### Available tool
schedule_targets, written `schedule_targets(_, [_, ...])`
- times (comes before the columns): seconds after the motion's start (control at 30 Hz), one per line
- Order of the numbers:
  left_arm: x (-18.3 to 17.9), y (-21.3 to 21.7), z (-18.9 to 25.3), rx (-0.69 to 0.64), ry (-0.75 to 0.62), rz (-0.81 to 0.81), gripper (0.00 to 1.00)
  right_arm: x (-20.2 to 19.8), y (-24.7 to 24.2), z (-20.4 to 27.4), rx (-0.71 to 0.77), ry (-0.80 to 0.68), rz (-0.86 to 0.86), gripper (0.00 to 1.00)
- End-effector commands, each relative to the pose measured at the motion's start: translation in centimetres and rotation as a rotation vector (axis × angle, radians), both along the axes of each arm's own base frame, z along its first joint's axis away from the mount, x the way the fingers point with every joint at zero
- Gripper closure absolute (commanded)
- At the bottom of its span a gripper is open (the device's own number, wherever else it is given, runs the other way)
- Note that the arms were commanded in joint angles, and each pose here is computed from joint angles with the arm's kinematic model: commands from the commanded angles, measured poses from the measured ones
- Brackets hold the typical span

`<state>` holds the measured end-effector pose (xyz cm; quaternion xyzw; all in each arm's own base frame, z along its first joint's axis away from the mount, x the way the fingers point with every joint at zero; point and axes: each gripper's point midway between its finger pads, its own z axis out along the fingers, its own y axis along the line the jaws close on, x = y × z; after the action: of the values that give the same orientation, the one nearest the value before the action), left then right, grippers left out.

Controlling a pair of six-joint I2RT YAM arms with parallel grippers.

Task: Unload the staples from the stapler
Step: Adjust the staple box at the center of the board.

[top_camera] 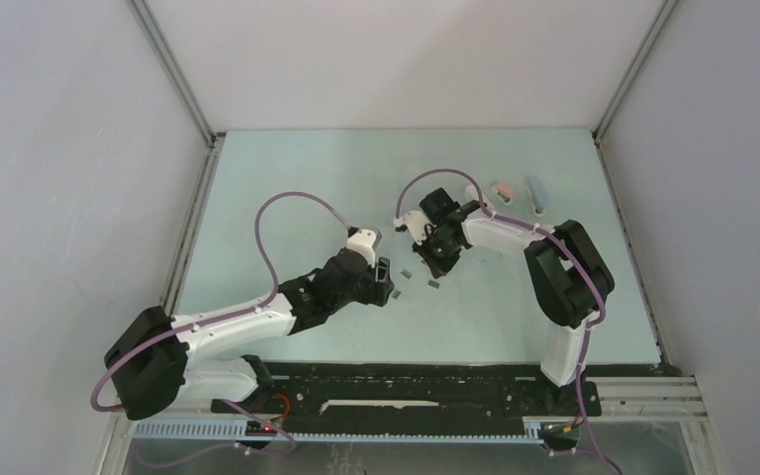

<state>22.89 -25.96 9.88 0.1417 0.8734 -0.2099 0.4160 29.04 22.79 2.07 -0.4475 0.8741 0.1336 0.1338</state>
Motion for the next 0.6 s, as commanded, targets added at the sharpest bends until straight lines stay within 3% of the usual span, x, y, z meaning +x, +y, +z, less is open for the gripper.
schedule_targets(0.0, [0.5,-0.1,1.5,-0.056,-0.062,0.017,0.34,2.3,0.1,0.7,-0.018,-0.079,-0.036,1.00])
schedule_targets(0.23, [0.4,-0.4,1.7,-0.081,-0.069,0.012,0.33,2.8,-1.0,0.9,-0.012,-0.069,-0.062,1.00])
schedule_targets(0.4, [0.3,-1.3,2.2,-0.146,-0.085,-0.016,0.32,-1.0,1.1,4.1,0.149,0.066,0.126,1.00])
schedule_targets(0.57, [0.3,-1.9,2.5,-0.207,-0.084,-0.009,0.30,-2.6,1.5,8.4,0.274,0.063,0.225,0.99])
